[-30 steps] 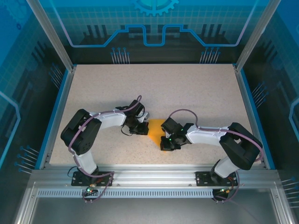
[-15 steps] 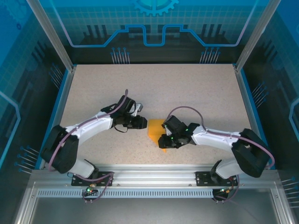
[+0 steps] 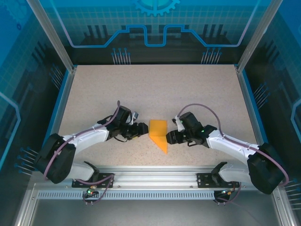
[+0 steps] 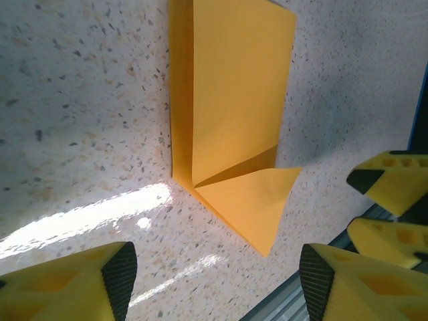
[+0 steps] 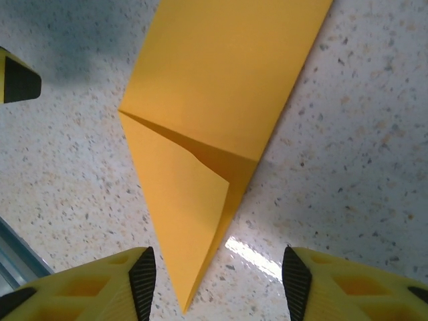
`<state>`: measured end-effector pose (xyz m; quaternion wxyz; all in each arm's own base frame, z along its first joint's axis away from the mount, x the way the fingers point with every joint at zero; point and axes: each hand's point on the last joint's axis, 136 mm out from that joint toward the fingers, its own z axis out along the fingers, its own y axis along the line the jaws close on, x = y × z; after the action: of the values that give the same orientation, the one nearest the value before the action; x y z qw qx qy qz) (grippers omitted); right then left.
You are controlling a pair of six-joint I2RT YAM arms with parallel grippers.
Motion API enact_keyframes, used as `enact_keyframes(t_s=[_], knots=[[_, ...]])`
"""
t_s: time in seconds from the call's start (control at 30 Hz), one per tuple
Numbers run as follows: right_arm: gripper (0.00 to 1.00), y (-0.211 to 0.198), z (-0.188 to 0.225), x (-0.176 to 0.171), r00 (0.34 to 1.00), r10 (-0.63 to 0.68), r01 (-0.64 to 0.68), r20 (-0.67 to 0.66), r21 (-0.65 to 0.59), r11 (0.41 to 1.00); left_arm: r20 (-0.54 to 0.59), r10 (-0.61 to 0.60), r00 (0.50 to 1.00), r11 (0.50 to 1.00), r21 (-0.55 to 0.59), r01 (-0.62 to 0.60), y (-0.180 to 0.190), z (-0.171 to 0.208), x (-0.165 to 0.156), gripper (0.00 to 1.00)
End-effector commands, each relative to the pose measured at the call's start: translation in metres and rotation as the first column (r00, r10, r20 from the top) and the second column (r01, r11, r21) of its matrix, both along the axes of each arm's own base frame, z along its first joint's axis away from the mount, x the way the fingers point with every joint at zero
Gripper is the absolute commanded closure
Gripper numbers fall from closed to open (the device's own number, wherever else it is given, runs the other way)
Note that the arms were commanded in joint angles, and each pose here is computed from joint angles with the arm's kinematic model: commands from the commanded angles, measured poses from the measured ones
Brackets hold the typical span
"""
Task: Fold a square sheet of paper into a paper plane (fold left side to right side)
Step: Third fold the triangle at the center of the table, then fourth fold the wing at the center of the table.
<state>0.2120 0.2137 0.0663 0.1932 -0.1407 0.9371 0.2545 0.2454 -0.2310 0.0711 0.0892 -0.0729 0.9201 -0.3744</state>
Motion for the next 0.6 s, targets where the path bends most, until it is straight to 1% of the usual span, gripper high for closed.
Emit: enact_keyframes(t_s=[0.0, 0.27, 0.43, 0.57], knots=[[0.44, 0.007, 0.009, 0.006, 0.997, 0.029, -0.033, 0.074, 0.054, 0.998, -0.039, 0.001, 0.999, 0.995, -0.099, -0.005, -0.016, 0.000, 0.004, 0.32], [0.43, 0.002, 0.009, 0.000, 0.997, 0.021, -0.024, 0.075, 0.047, 0.999, -0.085, -0.042, 0.995, 0.995, -0.098, 0.033, -0.036, -0.018, 0.005, 0.35], [0.43, 0.000, 0.013, -0.005, 0.997, 0.025, -0.029, 0.077, 0.053, 0.998, -0.108, -0.068, 0.992, 0.992, -0.115, 0.056, -0.046, -0.025, 0.005, 0.42], [0.44, -0.001, 0.011, -0.011, 0.997, 0.032, -0.037, 0.076, 0.053, 0.998, -0.110, -0.074, 0.991, 0.991, -0.117, 0.061, -0.051, -0.026, 0.008, 0.52]])
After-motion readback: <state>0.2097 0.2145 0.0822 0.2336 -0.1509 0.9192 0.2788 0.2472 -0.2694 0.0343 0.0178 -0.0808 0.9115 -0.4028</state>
